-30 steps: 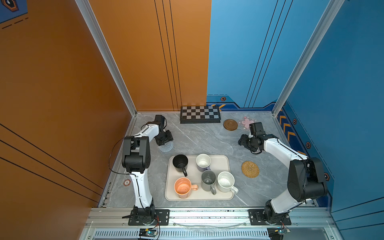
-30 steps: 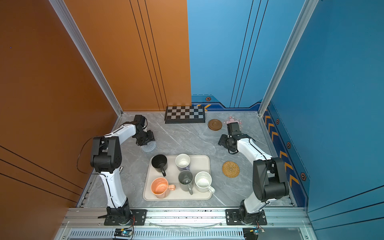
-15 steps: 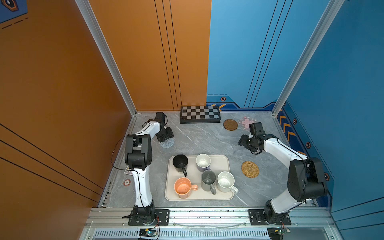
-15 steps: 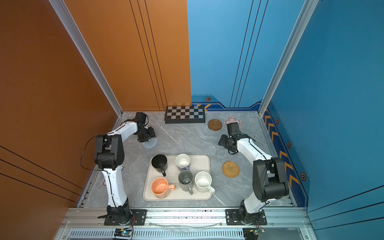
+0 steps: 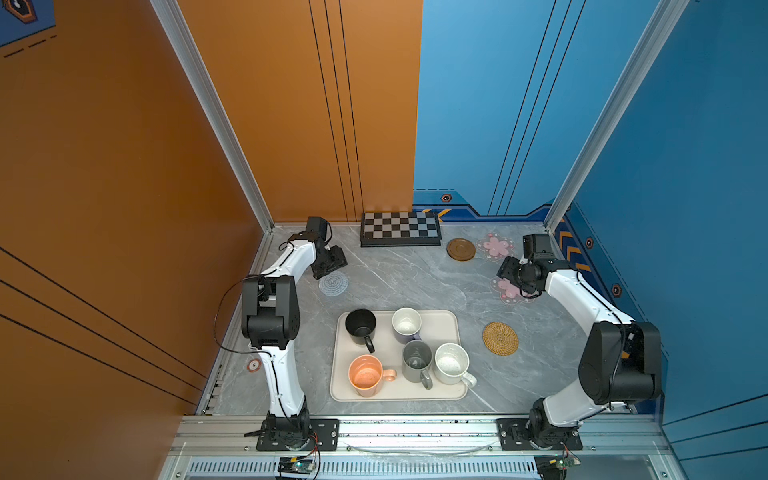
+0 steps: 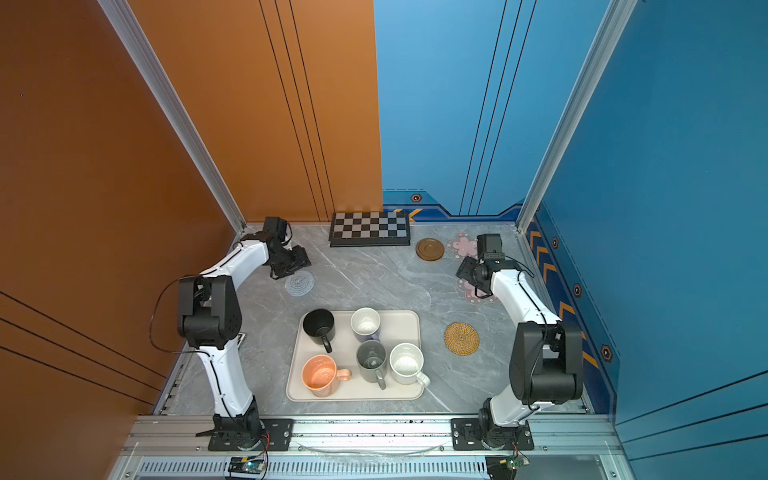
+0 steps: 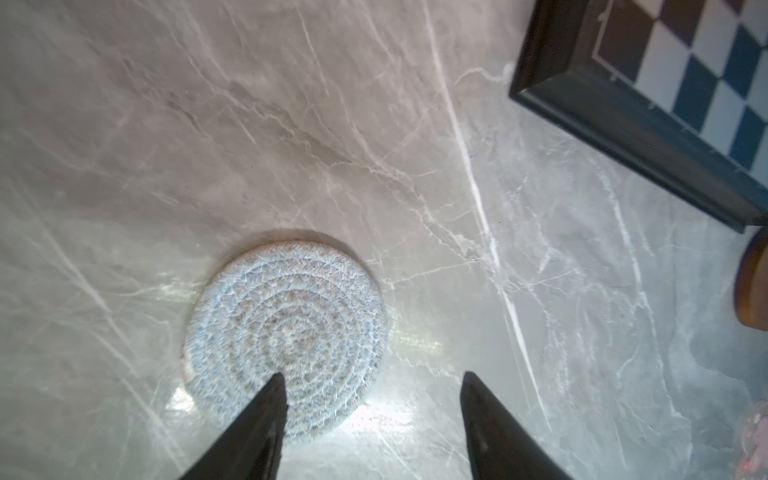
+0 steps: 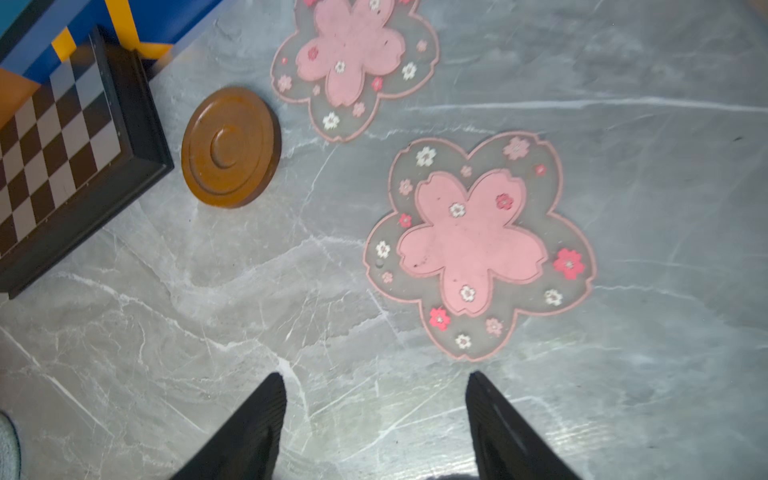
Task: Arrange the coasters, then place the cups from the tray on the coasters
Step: 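Raise the left gripper while the right gripper moves over the pink coasters, then lower the right gripper onto the pink flower coaster nearer the robot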
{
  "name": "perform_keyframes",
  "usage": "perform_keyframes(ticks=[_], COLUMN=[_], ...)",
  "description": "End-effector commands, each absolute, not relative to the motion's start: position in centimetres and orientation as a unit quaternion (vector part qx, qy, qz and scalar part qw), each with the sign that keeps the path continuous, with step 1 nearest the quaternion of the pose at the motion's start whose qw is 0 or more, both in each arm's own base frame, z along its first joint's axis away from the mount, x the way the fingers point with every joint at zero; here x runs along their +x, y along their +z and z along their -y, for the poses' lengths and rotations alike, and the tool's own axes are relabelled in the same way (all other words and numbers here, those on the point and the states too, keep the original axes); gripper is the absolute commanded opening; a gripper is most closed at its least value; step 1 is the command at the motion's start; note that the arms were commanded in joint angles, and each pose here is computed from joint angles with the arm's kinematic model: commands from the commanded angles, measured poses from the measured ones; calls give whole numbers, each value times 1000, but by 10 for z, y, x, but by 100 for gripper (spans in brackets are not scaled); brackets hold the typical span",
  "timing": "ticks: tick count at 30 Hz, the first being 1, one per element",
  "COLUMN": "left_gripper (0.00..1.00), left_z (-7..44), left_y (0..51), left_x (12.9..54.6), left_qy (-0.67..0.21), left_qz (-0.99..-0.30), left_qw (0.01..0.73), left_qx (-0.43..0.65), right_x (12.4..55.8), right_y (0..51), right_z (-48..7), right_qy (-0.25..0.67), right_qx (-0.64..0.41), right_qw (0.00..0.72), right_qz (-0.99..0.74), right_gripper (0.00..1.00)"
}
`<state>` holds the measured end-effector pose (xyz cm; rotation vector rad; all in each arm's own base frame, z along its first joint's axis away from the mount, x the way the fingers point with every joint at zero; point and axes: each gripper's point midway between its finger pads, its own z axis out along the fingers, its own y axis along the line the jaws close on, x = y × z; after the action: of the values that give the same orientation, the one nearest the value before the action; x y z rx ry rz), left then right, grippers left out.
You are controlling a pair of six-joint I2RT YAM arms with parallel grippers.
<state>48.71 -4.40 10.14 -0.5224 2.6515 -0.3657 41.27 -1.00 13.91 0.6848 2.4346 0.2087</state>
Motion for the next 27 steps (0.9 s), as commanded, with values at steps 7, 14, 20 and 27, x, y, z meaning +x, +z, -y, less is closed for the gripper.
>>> perform_keyframes(ticks=[7, 14, 20, 27], left_gripper=[71, 74, 75, 75], left_z=[46, 57, 56, 57], left_y=[143, 151, 156, 151], left_x=[471, 446, 431, 426], left_qy=[-126, -133, -134, -134], left_qz=[-945, -940, -938, -937], left_qw=[249, 275, 278, 271], left_qx=[-169, -154, -159, -173], right_x=[399, 401, 424, 455], right_y=[148, 123, 95, 74], right_z=[78, 111, 116, 107], right_qy=[25, 19, 27, 51], right_qx=[274, 301, 302, 285], right_qw=[295, 265, 236, 221], right_qz=[-915, -916, -923, -931], right_gripper=[76, 77, 75, 75])
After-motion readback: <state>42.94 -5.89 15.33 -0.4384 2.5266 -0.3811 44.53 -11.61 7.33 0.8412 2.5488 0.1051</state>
